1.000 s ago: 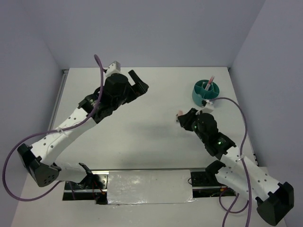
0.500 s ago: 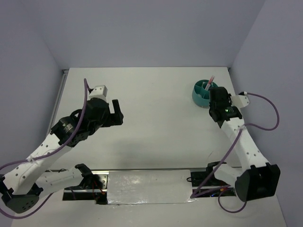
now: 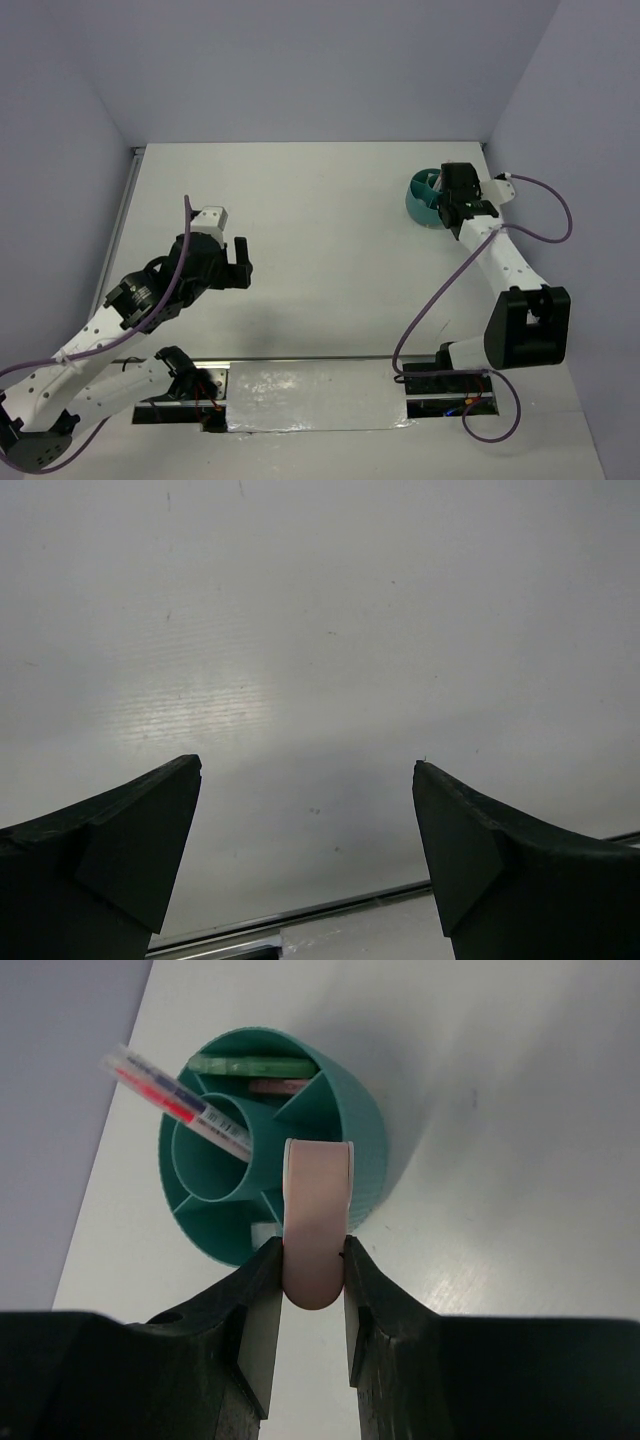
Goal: Sort the stationery into containers
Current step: Place the stationery in the storage box.
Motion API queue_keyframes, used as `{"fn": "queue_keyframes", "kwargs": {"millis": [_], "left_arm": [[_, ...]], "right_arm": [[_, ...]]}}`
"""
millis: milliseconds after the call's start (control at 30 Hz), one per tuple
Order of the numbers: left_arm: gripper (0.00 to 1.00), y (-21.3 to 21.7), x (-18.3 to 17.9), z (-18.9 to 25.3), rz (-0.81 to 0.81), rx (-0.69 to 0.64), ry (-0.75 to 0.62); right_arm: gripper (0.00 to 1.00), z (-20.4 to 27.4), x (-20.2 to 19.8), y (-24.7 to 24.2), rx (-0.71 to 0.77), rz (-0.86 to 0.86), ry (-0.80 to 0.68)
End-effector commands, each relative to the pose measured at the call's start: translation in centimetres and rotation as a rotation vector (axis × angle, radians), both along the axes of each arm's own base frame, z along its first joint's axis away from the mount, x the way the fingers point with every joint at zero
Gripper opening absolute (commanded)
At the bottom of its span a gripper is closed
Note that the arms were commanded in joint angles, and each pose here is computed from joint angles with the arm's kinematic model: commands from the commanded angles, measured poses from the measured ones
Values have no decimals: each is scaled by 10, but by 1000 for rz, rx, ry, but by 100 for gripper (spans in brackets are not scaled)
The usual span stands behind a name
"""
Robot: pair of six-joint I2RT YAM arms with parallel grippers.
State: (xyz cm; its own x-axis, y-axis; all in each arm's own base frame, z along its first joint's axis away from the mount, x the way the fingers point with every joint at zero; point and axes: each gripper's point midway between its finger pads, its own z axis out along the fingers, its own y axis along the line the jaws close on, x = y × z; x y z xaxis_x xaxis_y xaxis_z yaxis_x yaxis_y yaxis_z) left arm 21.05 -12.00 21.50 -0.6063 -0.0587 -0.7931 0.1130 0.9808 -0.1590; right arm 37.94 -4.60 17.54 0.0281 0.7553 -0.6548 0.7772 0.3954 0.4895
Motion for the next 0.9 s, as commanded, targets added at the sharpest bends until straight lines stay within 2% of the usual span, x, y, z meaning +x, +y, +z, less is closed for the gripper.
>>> {"fn": "queue_keyframes", "kwargs": {"millis": [0, 367, 800, 867], "left_arm": [[99, -10, 0, 14, -61, -64, -63], [99, -12, -2, 15, -74, -72, -67], [99, -14, -2, 12, -86, -65, -58], [99, -14, -2, 12, -88, -67, -58]], "right_arm": [[0, 35, 38, 4, -35, 78, -161], [0, 7, 59, 3, -47, 141, -143], [0, -3, 51, -3, -52, 123, -131], [0, -12, 50, -18, -32, 92, -114]]}}
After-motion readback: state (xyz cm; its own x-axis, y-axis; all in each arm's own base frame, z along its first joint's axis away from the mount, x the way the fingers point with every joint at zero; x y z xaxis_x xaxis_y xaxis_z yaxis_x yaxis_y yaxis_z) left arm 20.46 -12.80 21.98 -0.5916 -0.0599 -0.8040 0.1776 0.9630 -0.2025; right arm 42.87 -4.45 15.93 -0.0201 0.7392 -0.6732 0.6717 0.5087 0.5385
